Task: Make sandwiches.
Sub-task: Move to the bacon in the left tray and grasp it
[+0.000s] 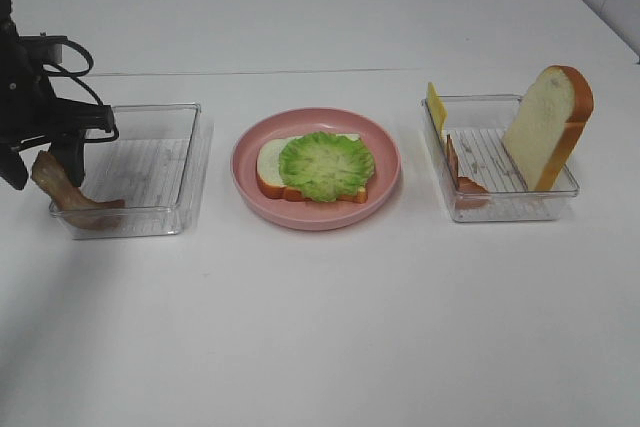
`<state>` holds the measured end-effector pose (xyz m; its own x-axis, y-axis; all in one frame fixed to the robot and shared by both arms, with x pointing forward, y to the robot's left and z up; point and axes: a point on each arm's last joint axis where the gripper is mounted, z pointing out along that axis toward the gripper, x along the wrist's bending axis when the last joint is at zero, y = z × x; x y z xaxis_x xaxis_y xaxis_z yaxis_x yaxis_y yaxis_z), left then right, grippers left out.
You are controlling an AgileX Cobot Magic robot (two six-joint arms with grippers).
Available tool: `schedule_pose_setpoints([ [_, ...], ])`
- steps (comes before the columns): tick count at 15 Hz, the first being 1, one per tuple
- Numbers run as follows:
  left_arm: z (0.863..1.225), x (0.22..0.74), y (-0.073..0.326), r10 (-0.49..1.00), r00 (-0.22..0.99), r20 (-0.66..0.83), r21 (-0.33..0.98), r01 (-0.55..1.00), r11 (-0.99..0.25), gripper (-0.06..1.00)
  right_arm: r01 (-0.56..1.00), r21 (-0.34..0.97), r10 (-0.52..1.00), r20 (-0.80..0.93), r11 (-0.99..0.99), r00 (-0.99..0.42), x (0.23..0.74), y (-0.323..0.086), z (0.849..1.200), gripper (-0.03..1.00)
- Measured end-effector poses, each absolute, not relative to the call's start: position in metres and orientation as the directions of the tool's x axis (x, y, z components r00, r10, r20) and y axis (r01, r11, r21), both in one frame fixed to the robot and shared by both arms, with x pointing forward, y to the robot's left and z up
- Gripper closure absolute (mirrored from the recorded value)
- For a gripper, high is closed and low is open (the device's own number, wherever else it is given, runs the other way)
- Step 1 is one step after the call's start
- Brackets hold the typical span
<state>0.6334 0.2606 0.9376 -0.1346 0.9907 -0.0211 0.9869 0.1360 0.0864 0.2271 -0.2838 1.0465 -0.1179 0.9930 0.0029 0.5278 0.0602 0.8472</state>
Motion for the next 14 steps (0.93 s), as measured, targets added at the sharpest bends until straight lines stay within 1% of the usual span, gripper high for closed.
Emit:
schedule_pose_setpoints([
  [2,0.938,0.634,0.261,0.991,-0.135,-0.022,0.090,0.987,0.136,0.49,0.528,0.847,0.993,0.003,0.060,-0.118,0.227,-0.284,1.046,0.21],
  [3,0.938,0.634,0.261,0.991,-0.135,-0.022,0.091,0.986,0.136,0.53,0.528,0.847,0.993,0.003,0.060,-0.118,0.227,-0.284,1.046,0.21],
  [7,0.938,0.636,0.260,0.991,-0.134,-0.027,0.112,0.984,0.136,0.88,0.528,0.847,0.993,0.003,0.060,-0.118,0.227,-0.284,1.046,0.21],
  [8,0.938,0.636,0.260,0.991,-0.134,-0.027,0.112,0.984,0.136,0.93,0.528,0.847,0.993,0.003,0.060,-0.118,0.227,-0.284,1.046,0.21],
  [12,0.938,0.636,0.260,0.990,-0.138,-0.035,0.111,0.984,0.142,0.94,0.528,0.847,0.993,0.003,0.060,-0.118,0.227,-0.284,1.046,0.21],
  [13,0.941,0.635,0.259,0.989,-0.142,-0.043,0.116,0.983,0.146,0.94,0.528,0.847,0.993,0.003,0.060,-0.118,0.227,-0.284,1.046,0.21],
  [14,0.950,0.637,0.257,0.988,-0.142,-0.068,0.138,0.979,0.150,0.94,0.528,0.847,0.993,0.003,0.060,-0.118,0.227,-0.284,1.046,0.21],
])
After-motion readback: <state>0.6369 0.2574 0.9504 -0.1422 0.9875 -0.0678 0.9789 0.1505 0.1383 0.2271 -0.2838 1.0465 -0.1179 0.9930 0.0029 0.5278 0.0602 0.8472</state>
